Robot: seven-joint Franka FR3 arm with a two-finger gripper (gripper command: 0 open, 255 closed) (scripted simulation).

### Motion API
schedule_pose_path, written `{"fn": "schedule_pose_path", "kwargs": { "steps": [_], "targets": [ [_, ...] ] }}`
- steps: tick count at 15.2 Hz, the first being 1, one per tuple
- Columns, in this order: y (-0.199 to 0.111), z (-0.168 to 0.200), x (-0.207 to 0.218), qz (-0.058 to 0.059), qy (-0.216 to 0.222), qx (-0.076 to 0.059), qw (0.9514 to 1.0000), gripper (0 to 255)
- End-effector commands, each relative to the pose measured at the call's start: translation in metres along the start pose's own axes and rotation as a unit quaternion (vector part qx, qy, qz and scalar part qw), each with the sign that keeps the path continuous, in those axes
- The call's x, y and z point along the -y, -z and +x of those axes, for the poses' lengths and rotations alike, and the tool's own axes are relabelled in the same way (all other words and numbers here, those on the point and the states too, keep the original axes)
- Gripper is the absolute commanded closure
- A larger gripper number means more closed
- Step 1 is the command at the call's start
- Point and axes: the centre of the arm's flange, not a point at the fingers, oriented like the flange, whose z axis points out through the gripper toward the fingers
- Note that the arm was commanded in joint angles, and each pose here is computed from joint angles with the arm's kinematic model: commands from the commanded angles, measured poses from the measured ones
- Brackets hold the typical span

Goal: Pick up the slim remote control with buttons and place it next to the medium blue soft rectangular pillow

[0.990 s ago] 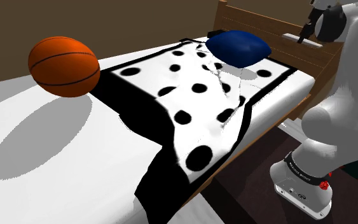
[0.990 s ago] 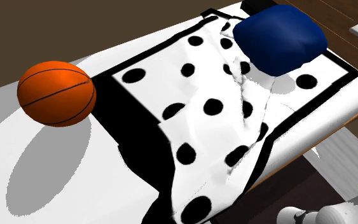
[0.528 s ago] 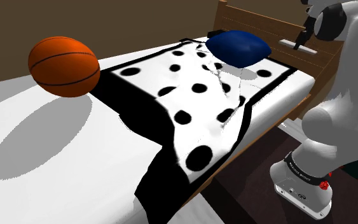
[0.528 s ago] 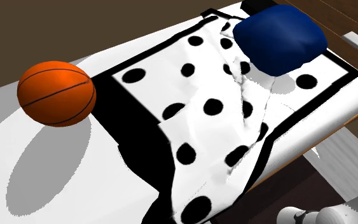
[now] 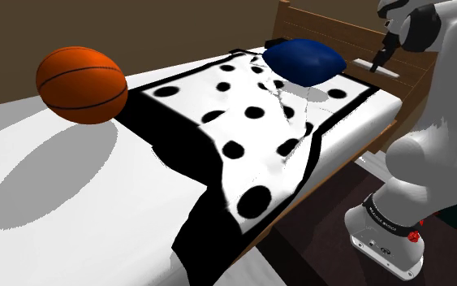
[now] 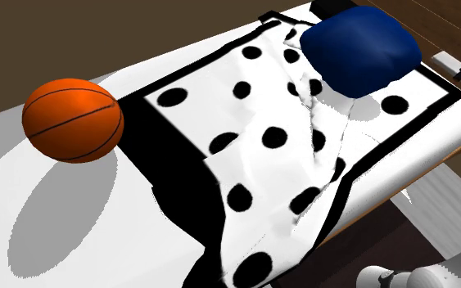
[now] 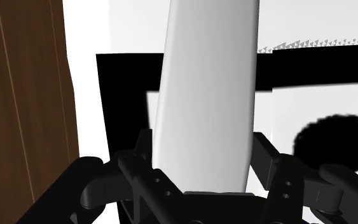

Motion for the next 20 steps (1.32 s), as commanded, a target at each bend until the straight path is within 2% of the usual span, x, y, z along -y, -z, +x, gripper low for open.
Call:
{"fn": "schedule_pose_path", "kwargs": {
  "steps": [1,13,20],
  "targets": [
    [-0.01,0.001,0.0,0.0,0.0,0.0,1.0,255],
    [-0.073,0.0,-0.001,0.0,0.0,0.0,1.0,255],
    [-0.073,0.0,-0.001,0.0,0.0,0.0,1.0,255]
  ]
}}
